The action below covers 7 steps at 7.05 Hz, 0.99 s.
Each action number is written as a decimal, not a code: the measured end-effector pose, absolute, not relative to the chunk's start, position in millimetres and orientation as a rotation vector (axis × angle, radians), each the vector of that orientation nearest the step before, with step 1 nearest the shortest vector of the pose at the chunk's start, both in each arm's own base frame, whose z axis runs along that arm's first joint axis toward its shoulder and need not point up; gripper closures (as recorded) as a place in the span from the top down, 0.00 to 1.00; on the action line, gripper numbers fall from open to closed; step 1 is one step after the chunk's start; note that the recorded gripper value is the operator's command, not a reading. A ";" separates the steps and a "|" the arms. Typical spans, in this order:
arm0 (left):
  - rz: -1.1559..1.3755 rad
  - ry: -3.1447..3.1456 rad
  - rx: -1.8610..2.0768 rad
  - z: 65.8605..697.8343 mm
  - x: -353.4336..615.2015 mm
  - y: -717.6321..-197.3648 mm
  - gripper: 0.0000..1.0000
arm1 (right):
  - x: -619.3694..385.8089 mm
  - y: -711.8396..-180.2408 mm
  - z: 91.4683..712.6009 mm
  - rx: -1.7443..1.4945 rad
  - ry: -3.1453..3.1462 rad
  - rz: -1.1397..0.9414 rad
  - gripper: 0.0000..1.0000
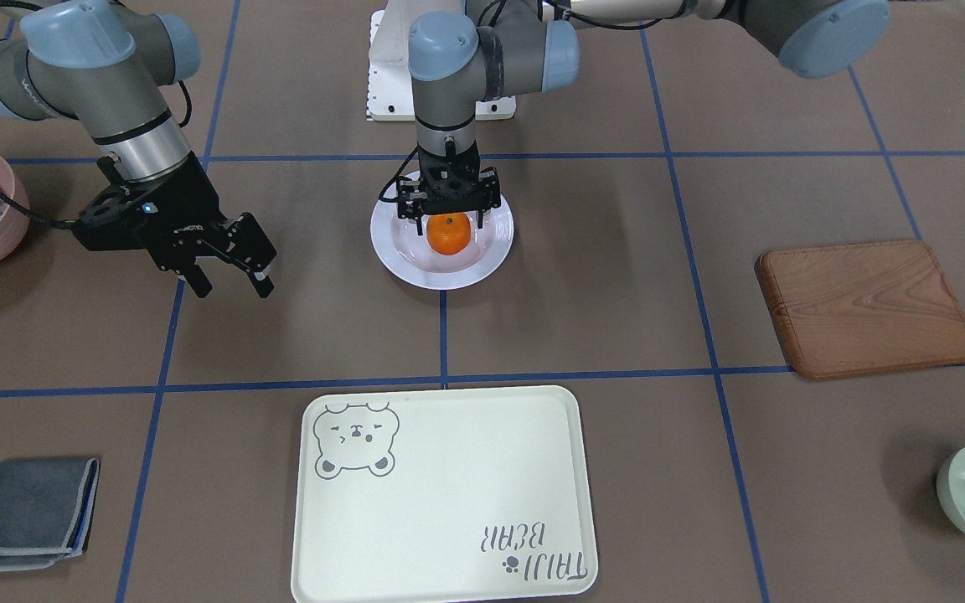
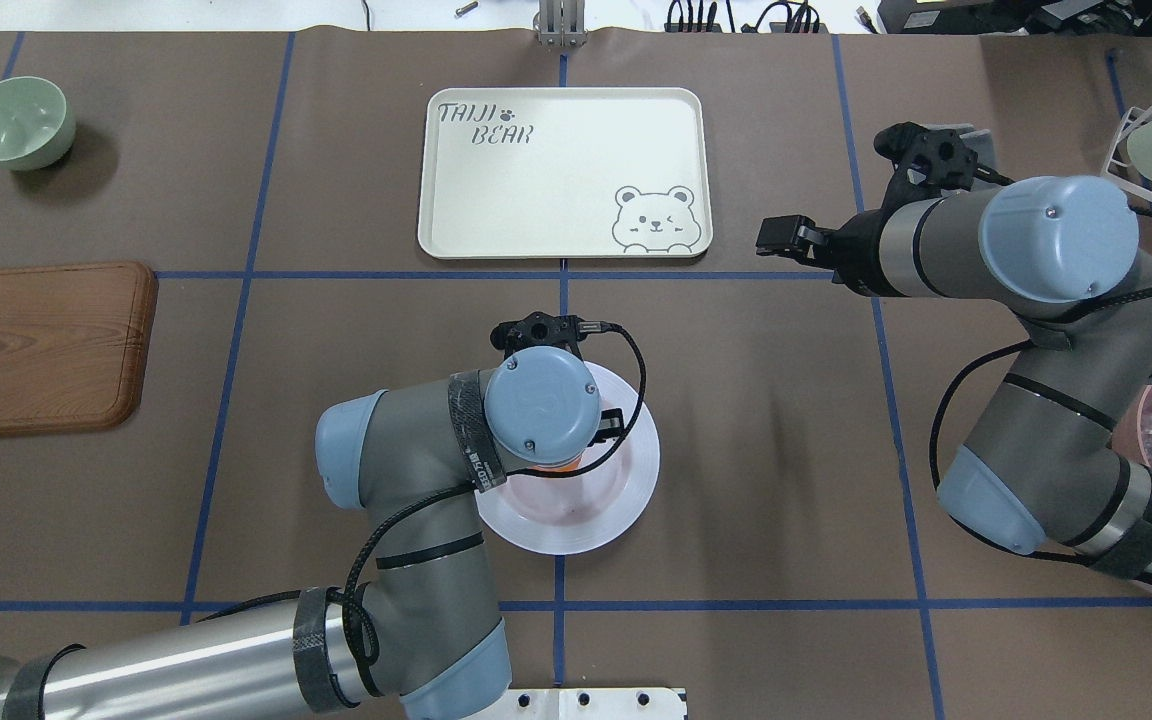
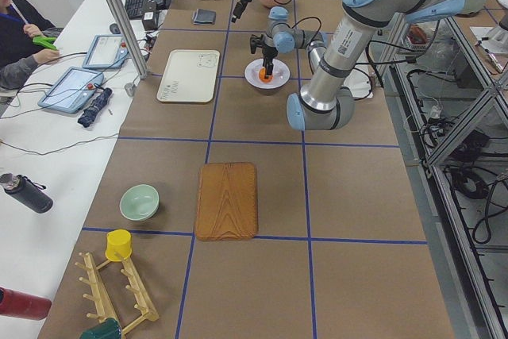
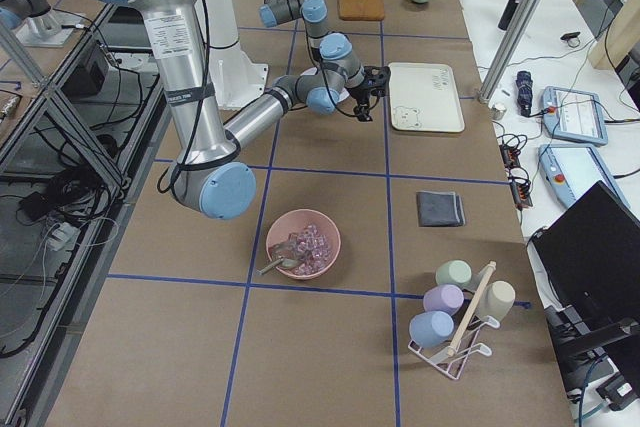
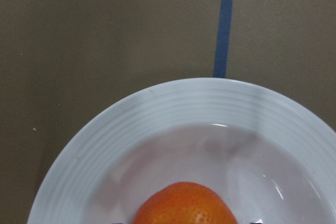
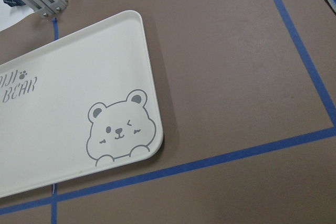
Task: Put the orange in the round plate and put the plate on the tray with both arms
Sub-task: 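Carry the orange onto the white plate and release it with the left gripper, then withdraw the left arm while the right gripper moves toward the plate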
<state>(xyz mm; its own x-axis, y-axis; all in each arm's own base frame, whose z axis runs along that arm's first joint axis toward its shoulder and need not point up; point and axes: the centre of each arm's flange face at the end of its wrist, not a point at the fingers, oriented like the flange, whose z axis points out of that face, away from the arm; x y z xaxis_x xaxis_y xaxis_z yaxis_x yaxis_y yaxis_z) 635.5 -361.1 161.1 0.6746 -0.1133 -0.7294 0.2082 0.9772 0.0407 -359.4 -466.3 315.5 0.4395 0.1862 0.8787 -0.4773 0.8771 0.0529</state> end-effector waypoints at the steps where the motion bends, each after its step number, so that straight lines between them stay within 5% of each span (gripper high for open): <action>1: -0.179 0.828 0.127 153.7 629.5 -359.6 0.98 | -359.7 -466.1 315.5 0.314 -1.039 0.420 1.00; 4: -0.130 0.842 0.133 153.4 555.2 -392.9 0.98 | -362.4 -459.9 309.1 0.245 -1.092 0.537 1.00; 7: 0.023 0.736 0.156 255.2 406.1 -483.9 0.98 | -407.3 -417.4 294.7 0.147 -1.249 0.813 0.98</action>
